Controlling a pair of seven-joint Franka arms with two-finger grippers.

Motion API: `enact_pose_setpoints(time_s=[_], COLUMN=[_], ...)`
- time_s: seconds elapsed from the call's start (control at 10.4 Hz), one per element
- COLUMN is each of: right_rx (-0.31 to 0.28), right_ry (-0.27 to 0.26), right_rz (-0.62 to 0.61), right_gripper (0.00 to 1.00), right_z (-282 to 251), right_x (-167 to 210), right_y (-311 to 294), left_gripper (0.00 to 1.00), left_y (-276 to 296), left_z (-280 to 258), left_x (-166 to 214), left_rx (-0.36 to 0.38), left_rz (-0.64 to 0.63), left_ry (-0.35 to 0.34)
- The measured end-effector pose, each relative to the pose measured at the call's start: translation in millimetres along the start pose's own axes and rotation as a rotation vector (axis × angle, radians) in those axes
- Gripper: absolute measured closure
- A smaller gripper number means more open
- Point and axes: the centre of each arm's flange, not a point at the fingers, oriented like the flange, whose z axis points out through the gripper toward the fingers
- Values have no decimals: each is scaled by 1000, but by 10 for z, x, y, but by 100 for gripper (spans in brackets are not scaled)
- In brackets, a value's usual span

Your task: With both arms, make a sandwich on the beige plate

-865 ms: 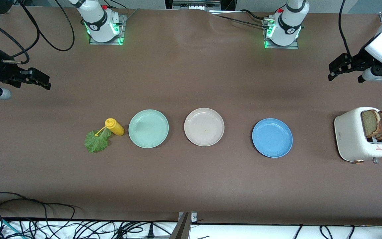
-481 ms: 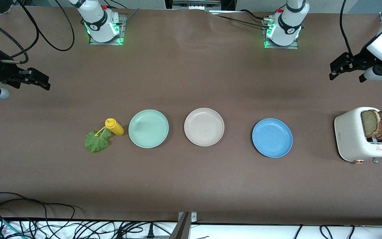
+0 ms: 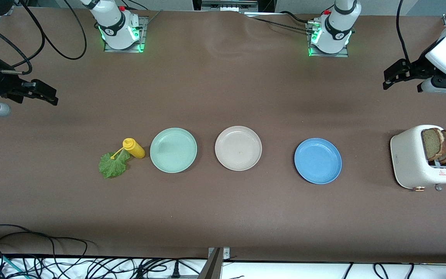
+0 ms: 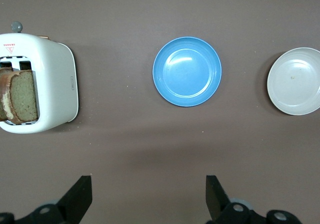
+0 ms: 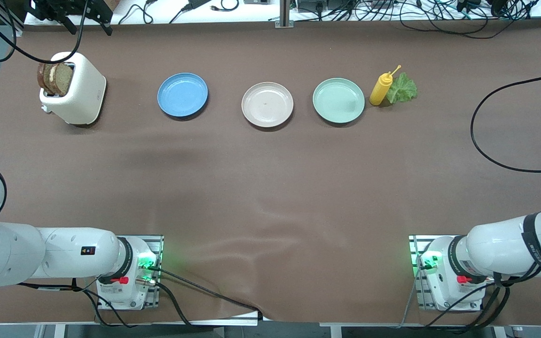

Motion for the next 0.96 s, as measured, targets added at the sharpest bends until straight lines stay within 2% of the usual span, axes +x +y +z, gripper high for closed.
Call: enact_pose_setpoints(time_s=[0.29, 0.96], right_rx=[-3, -4], right_ry=[-18, -39], right_rz=[3, 29], right_gripper=[0, 0], right_z=[19, 93], right_x=[-16, 15], right_y=[19, 175], left_gripper=[0, 0], left_y=[8, 44], left_z=[-196, -124], left_x=[5, 62], left_rx=[0, -1], left_rz=[4, 15], left_ry=[40, 23])
